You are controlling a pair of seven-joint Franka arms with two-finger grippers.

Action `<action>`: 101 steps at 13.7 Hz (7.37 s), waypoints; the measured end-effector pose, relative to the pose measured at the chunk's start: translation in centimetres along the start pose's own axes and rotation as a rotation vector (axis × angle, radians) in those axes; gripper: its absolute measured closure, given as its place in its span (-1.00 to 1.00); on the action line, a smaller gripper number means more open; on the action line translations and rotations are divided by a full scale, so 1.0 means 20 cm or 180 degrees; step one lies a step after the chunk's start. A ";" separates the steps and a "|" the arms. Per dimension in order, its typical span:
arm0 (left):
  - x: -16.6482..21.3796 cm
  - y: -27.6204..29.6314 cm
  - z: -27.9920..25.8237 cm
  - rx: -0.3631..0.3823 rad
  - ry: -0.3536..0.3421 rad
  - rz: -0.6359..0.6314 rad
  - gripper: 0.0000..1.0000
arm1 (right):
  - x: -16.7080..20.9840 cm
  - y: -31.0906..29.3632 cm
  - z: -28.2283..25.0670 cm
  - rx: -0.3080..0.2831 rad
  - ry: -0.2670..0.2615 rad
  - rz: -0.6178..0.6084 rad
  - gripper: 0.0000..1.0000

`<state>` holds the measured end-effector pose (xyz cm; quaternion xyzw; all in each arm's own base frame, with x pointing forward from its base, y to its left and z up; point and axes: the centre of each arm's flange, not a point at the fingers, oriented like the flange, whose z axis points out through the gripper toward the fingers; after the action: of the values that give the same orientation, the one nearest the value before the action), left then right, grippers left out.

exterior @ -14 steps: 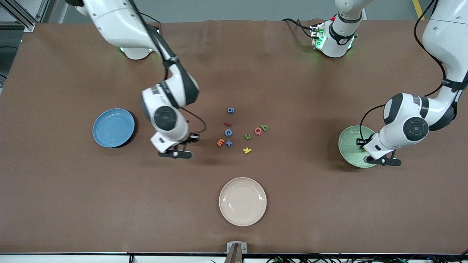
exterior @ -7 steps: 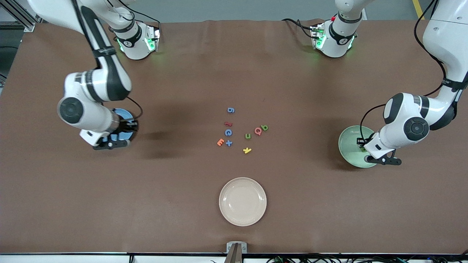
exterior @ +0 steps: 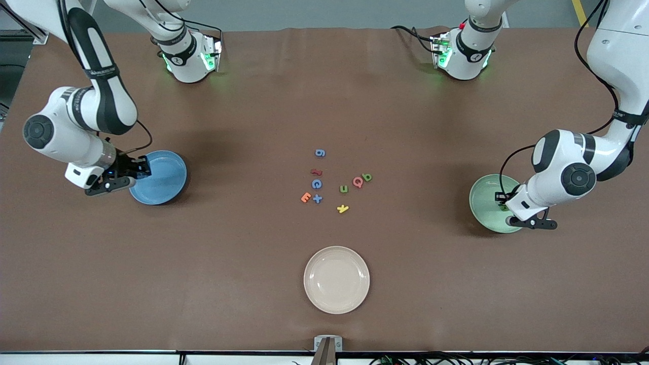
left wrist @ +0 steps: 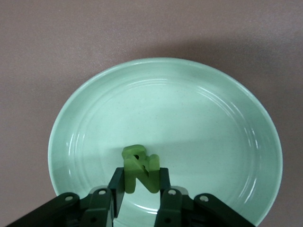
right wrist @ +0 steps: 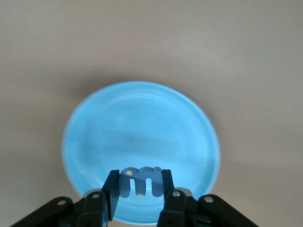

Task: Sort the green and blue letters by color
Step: 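Carry the blue m to the blue plate while the left carries N, then release both letters and move both grippers back toward the letters, then grasp the blue o with the right gripper while the left grasps green q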

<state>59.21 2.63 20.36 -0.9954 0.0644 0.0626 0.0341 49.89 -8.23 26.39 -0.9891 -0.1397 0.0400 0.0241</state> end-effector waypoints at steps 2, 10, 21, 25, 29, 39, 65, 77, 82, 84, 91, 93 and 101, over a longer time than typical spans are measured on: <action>0.00 0.00 0.00 -0.0007 0.0006 -0.0001 0.33 | -0.06 0.08 0.08 -0.0023 0.0038 -0.0039 0.19; 0.01 -0.01 0.01 -0.0015 0.0029 -0.0015 0.33 | -0.07 0.09 0.21 0.0005 -0.0041 -0.0047 -0.69; 0.01 -0.06 0.04 0.0003 0.0025 -0.0026 0.26 | 0.05 0.24 -0.02 -0.0066 0.0127 0.0008 -0.90; 0.01 -0.06 0.04 0.0001 0.0027 -0.0034 -0.13 | 0.13 0.20 -0.17 0.0133 -0.0200 0.0342 -1.00; 0.02 -0.02 0.01 -0.0009 0.0062 -0.0006 -0.94 | 0.27 -0.06 -0.27 0.0139 -0.0419 0.0790 -1.00; 0.05 0.86 -0.28 -0.0304 0.0278 -0.0809 -1.00 | 0.51 -0.64 -0.43 -0.0045 -0.0413 0.1373 -1.00; -0.26 2.08 0.07 -0.0300 0.0198 -0.2435 -0.31 | 0.76 -2.76 0.37 -0.0180 0.0488 0.1419 -1.00; -0.30 2.14 0.07 -0.0306 0.0198 -0.2513 -0.25 | 0.76 -2.75 0.54 -0.0132 0.0442 0.1453 -0.75; -0.32 2.18 0.07 -0.0320 0.0203 -0.2526 0.00 | 0.75 -2.78 0.56 -0.0109 0.0442 0.1444 -0.59; -0.32 2.19 0.06 -0.0324 0.0207 -0.2524 0.10 | 0.75 -2.79 0.56 -0.0109 0.0442 0.1437 -0.52; -0.20 2.02 0.02 -0.0343 0.0270 -0.2505 0.44 | 0.74 -2.80 0.54 -0.0114 0.0440 0.1420 -0.18; -0.09 1.82 -0.04 -0.0362 0.0349 -0.2484 0.44 | 0.74 -2.80 0.54 -0.0115 0.0442 0.1422 -0.07; 0.14 1.15 -0.26 -0.0184 0.0611 -0.2013 0.44 | 0.76 -2.78 0.53 -0.0119 0.0458 0.1389 0.12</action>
<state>59.46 -20.85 23.82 -0.9680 -0.2467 -0.0434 0.0174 48.33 49.71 17.97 -0.9964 0.0789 -0.0289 0.0065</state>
